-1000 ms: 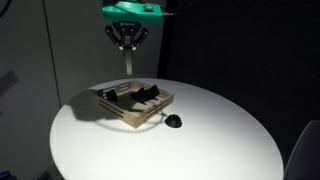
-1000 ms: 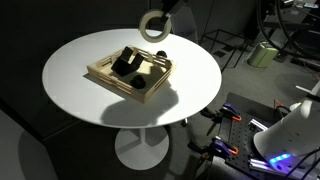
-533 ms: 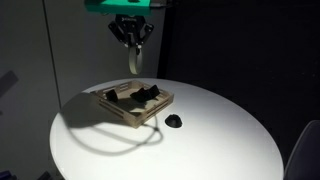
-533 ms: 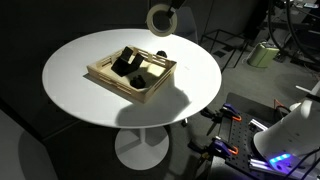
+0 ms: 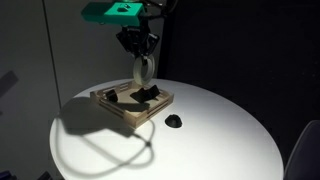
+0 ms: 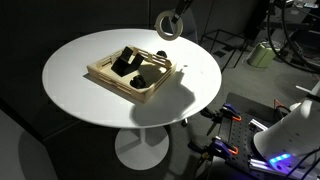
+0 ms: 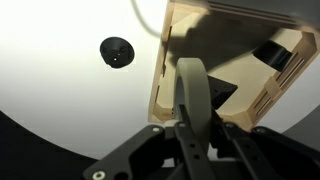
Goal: Remove the cream white masking tape from the wooden tray and put it on the table in a vertical position
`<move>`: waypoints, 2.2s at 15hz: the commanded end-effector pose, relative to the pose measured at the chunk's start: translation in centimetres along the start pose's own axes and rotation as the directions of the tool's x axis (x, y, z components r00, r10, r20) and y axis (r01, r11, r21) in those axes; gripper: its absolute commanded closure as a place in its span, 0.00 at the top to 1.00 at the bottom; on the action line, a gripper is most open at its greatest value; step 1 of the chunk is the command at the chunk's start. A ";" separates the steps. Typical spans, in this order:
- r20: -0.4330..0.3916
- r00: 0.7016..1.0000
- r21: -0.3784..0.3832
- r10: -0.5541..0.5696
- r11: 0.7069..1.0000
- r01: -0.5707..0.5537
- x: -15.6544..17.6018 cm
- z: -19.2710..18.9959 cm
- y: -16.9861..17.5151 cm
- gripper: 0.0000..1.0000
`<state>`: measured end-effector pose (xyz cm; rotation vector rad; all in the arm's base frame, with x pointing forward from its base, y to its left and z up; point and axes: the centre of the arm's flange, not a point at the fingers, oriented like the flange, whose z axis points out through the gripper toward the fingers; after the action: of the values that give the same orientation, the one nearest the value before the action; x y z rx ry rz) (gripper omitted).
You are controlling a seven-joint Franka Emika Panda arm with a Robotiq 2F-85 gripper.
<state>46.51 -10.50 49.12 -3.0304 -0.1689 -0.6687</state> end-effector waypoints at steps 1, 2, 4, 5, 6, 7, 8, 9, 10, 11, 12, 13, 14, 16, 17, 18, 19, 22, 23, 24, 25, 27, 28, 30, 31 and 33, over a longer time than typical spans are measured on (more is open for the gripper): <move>0.016 0.995 -0.036 0.100 0.994 -0.099 -0.6 1.0 1.4 0.05; 0.026 0.992 -0.043 0.125 0.991 -0.124 -0.8 1.4 1.8 0.05; 0.043 0.984 -0.054 0.172 0.984 -0.169 -1.1 2.1 2.9 0.05; 0.054 0.980 -0.056 0.190 0.981 -0.187 -1.2 2.5 3.5 0.05; 0.064 0.977 -0.054 0.205 0.978 -0.201 -1.4 3.0 4.0 0.05; 0.074 0.974 -0.054 0.215 0.976 -0.211 -1.7 3.4 4.4 0.05; 0.085 0.972 -0.048 0.219 0.975 -0.216 -1.9 3.8 4.7 0.05; 0.097 0.971 -0.043 0.218 0.976 -0.215 -2.0 4.2 4.9 0.05; 0.114 0.971 -0.036 0.208 0.978 -0.205 -2.2 4.7 5.1 0.05; 0.127 0.973 -0.022 0.195 0.981 -0.193 -2.3 5.0 5.1 0.05; 0.132 0.974 -0.011 0.183 0.983 -0.183 -2.4 5.4 5.0 0.05; 0.138 0.975 -0.003 0.176 0.984 -0.177 -2.5 5.7 5.0 0.05; 0.141 0.975 0.006 0.169 0.985 -0.172 -2.5 6.1 5.0 0.05; 0.140 0.976 0.014 0.165 0.986 -0.169 -2.6 6.6 4.9 0.05; 0.140 0.975 0.015 0.171 0.984 -0.175 -2.7 6.8 5.1 0.05; 0.142 0.973 0.009 0.183 0.983 -0.186 -3.0 7.0 5.5 0.05; 0.146 0.970 0.007 0.193 0.980 -0.196 -3.3 7.1 5.9 0.05; 0.149 0.962 -0.009 0.227 0.974 -0.228 -4.1 7.0 7.4 0.05; 0.149 0.960 -0.009 0.235 0.972 -0.237 -4.4 7.0 7.8 0.05; 0.148 0.960 -0.003 0.239 0.971 -0.241 -4.6 7.1 8.1 0.05; 0.148 0.960 0.002 0.239 0.970 -0.242 -4.7 7.2 8.3 0.05; 0.145 0.962 0.024 0.229 0.972 -0.235 -4.9 7.4 8.4 0.05; 0.142 0.965 0.036 0.221 0.973 -0.228 -4.9 7.6 8.5 0.05; 0.137 0.969 0.053 0.206 0.975 -0.215 -4.7 8.0 8.4 0.05; 0.138 0.970 0.058 0.201 0.976 -0.211 -4.8 8.3 8.4 0.05; 0.146 0.969 0.058 0.199 0.976 -0.209 -5.0 8.7 8.6 0.05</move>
<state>46.12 -18.33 39.39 -2.9771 0.1410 -0.4145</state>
